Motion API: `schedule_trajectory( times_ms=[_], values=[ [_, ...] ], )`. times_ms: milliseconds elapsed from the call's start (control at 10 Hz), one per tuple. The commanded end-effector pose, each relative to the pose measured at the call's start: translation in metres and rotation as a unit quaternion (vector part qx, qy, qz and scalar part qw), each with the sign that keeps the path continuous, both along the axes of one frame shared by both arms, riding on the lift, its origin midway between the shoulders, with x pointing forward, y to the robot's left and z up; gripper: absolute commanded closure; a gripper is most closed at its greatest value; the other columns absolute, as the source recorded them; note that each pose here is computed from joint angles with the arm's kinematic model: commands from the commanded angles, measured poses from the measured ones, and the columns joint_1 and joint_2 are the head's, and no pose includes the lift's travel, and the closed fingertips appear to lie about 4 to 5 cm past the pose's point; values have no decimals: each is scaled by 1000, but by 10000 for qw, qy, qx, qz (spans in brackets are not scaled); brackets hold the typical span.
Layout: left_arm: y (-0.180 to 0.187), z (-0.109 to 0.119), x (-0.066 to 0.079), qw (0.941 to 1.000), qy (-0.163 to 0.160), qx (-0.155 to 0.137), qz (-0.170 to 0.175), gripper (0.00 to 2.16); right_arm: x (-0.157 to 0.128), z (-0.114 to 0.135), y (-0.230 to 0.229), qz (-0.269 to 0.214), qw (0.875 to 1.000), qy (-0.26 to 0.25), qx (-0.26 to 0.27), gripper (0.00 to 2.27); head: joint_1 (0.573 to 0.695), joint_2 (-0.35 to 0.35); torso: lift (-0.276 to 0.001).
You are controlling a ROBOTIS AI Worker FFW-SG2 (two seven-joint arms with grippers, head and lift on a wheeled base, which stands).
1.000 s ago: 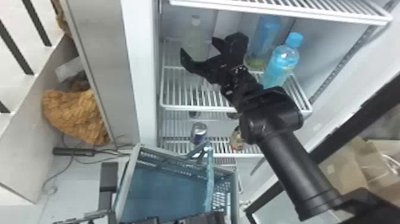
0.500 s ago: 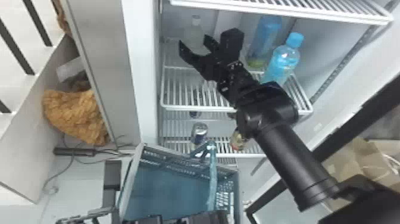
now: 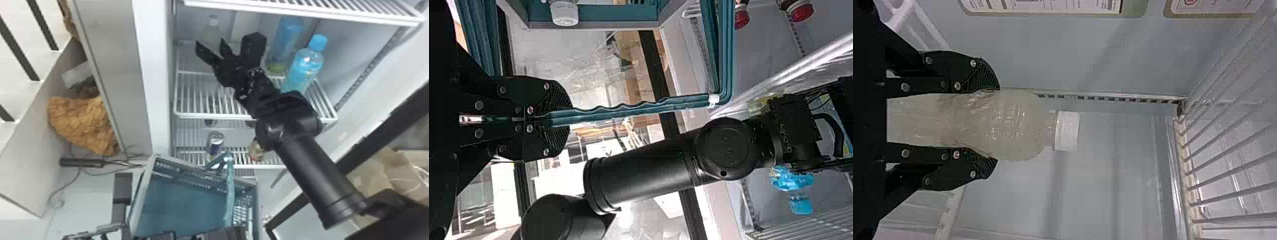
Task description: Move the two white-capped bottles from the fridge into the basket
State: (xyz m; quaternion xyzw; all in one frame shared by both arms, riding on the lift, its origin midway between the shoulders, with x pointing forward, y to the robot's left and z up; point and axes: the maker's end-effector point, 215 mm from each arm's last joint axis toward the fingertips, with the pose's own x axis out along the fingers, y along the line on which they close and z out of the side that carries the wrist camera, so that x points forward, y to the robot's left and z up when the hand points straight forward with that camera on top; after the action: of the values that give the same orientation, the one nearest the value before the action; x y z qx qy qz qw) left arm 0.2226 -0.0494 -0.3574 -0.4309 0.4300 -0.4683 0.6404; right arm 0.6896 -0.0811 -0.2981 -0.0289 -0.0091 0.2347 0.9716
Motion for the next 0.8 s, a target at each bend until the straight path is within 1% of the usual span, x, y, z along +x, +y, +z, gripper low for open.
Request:
schedule_trajectory(
  times_ms=[0, 300, 500, 700],
  values=[
    [0, 0, -1, 10000, 15, -18, 8, 1193, -4, 2, 2, 17, 10000, -74, 46, 889, 695, -159, 0],
    [3, -2, -2, 10000, 53, -15, 39, 1193, -13, 23, -2, -1, 9994, -262, 243, 889, 695, -158, 0],
    [2, -1, -3, 10000, 55, -44, 25, 1193, -26, 37, -4, -9, 9989, -346, 326, 889, 695, -162, 0],
    [4, -2, -2, 9999, 81, -40, 66, 1193, -42, 38, -25, -190, 9987, -251, 394, 889, 695, -170, 0]
  ],
)
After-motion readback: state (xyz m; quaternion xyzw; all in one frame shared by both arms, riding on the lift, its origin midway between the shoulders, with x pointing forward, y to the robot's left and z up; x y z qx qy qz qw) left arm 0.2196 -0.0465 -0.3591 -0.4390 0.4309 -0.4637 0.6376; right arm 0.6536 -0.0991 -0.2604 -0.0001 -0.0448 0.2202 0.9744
